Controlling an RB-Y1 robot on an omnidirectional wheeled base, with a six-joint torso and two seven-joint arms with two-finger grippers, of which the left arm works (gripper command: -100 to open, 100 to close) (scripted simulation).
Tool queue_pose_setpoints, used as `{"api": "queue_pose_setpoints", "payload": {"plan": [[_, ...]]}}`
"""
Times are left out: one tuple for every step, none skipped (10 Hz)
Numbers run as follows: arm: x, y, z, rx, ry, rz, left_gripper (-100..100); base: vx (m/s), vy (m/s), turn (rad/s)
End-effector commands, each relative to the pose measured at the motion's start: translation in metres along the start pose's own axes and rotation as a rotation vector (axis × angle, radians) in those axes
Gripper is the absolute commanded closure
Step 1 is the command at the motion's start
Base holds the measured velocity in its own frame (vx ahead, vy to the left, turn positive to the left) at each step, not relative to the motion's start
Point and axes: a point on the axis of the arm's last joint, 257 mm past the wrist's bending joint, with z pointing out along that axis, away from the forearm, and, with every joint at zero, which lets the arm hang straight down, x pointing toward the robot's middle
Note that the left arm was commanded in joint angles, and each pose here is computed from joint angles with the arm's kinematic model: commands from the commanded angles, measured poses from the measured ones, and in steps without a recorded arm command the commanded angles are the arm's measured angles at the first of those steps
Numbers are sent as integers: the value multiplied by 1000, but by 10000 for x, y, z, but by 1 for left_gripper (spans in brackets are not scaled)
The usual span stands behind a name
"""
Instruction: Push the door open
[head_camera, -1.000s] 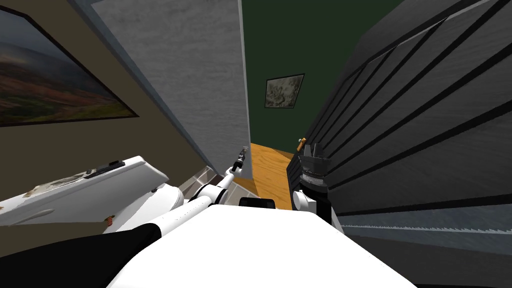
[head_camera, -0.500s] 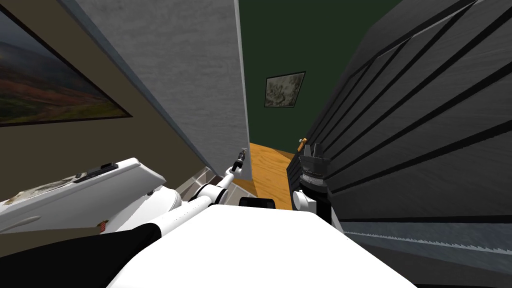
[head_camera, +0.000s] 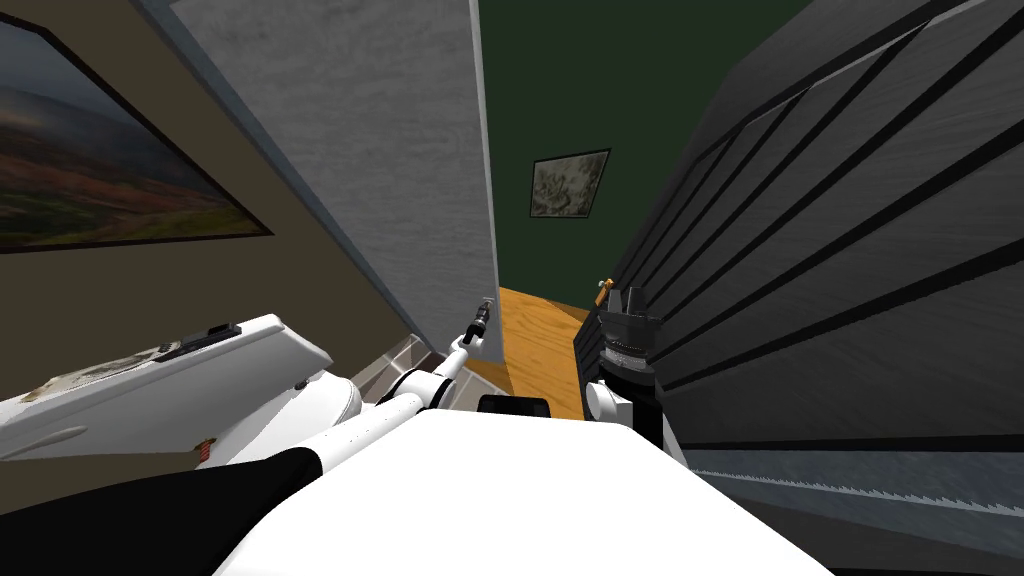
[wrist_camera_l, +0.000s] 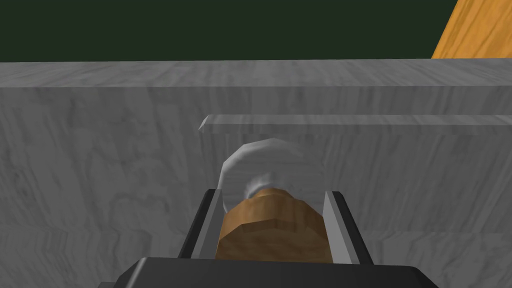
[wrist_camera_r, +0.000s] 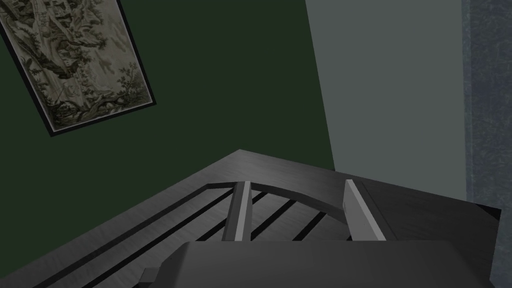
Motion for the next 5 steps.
{"api": "queue_pose_setpoints", "payload": {"plan": [[-64,-79,33,16,-14,5,100,147,-61,59],[-93,-83,35,17,-21,6,100,176,-67,43],[-128,-89,36,18,-30,7,100,189,-64,50],[-163,-94,37,19,-39,8,100,194,-58,78],[-203,-100,38,20,-50,9,100,183,-66,59]]}}
